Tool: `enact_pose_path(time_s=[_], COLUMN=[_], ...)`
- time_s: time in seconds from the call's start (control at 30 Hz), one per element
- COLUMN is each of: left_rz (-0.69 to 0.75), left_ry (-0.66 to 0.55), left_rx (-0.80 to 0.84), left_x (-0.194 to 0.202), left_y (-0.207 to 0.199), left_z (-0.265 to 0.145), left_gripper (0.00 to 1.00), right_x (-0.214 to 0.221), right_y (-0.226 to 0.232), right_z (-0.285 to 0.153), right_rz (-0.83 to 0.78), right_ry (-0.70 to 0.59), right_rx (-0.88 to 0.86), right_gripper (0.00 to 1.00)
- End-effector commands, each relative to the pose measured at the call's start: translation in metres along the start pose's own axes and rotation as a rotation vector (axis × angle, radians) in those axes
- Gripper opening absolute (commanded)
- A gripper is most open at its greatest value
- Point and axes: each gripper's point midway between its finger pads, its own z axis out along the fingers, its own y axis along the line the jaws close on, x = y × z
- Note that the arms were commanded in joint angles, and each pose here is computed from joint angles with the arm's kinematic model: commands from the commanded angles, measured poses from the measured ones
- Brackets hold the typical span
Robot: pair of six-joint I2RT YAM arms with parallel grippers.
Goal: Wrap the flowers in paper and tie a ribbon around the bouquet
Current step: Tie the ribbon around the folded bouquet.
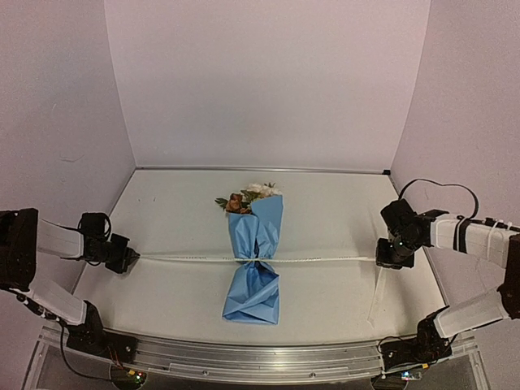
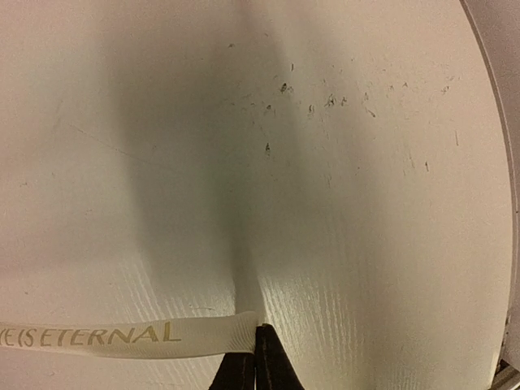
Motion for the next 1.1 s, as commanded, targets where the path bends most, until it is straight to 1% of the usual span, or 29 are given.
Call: enact_pose_path(time_s=[0.0,0.13,0.43,0.7,0.83,1.07], left_rz=[0.023,0.003,-0.033,-0.054,-0.023,-0.001], left_ry=[-0.171,-0.174,-0.185,-0.198,-0.199,-0.195], left_rx=[-0.011,-0.013,-0.007,-0.028,-0.007,0.003], left_x=[-0.048,-0.054,-0.073,-0.087,-0.09,-0.092], left_y=[-0.008,-0.003,0.001,0.007,-0.004,-0.012], left_z=[-0.012,-0.013,-0.019,-0.026,-0.029,-0.03], left_gripper=[0.0,0.0,0.0,0.0,0.0,0.0], right_x=[0.002,0.013,0.033,0.04,0.04,0.04], right_y=[-0.053,-0.07,-0.094,-0.1,-0.1,-0.105], right_z=[-0.005,-0.005,-0.004,-0.009,-0.014,-0.023], right_rz=[0.087,0.124,0.259,0.297,0.283,0.275], right_ry=[-0.03,0.002,0.047,0.063,0.075,0.077], right_rx=[0.208,0.245,0.251,0.245,0.237,0.257], right_gripper=[0.0,0.0,0.0,0.0,0.0,0.0])
